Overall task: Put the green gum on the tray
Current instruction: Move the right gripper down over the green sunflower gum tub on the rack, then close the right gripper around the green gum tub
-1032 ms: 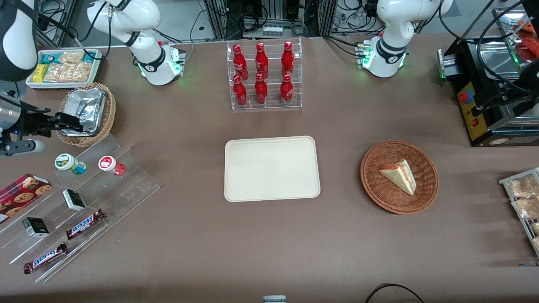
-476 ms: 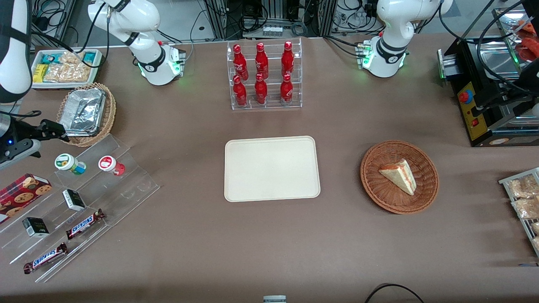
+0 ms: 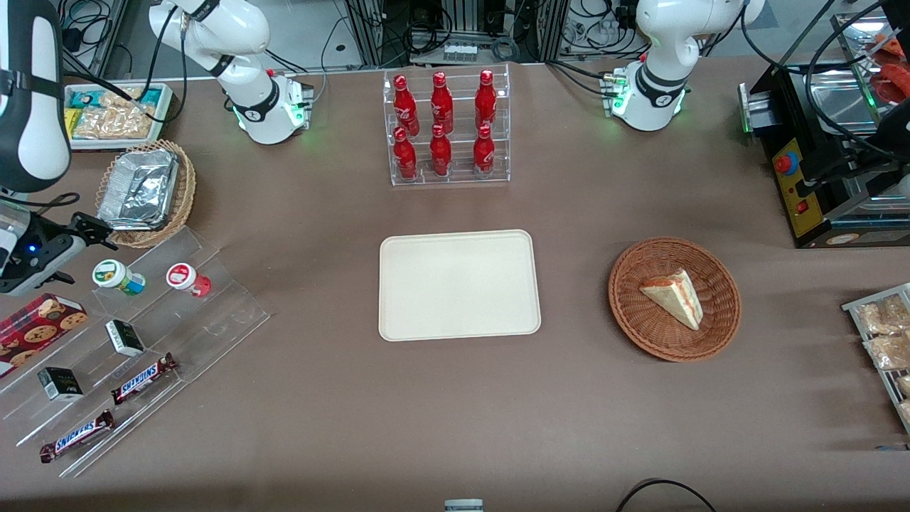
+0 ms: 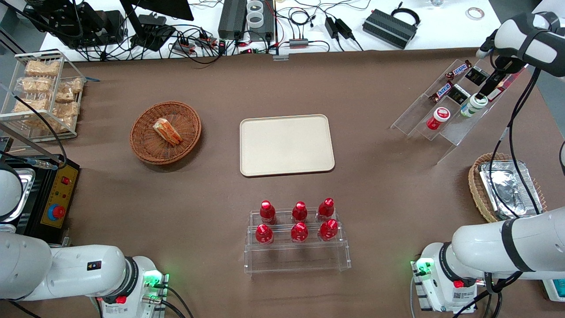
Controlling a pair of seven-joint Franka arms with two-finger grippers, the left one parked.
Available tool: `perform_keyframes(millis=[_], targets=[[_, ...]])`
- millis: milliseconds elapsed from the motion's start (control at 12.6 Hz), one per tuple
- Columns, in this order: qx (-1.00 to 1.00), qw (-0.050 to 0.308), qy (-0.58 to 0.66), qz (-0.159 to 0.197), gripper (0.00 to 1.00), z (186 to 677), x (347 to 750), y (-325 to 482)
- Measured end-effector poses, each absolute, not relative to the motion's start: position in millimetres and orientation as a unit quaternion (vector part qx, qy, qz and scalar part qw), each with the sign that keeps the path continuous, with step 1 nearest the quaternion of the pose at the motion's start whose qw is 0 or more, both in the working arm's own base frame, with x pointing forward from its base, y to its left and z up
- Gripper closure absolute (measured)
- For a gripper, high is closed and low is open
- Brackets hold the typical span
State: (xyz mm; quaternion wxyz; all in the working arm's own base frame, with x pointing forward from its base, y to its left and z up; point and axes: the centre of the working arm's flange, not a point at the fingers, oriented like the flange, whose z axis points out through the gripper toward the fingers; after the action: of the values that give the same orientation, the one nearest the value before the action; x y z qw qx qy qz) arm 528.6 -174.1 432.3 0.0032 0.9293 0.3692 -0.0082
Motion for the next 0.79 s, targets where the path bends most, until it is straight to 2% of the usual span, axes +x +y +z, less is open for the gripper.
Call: perform_keyframes(millis=[635,794], targets=[[0.933,0.004,0.361,-0.01,0.0,385,523,-188],[0.932,0.003,0.361,-0.013,0.06,379,524,-188]])
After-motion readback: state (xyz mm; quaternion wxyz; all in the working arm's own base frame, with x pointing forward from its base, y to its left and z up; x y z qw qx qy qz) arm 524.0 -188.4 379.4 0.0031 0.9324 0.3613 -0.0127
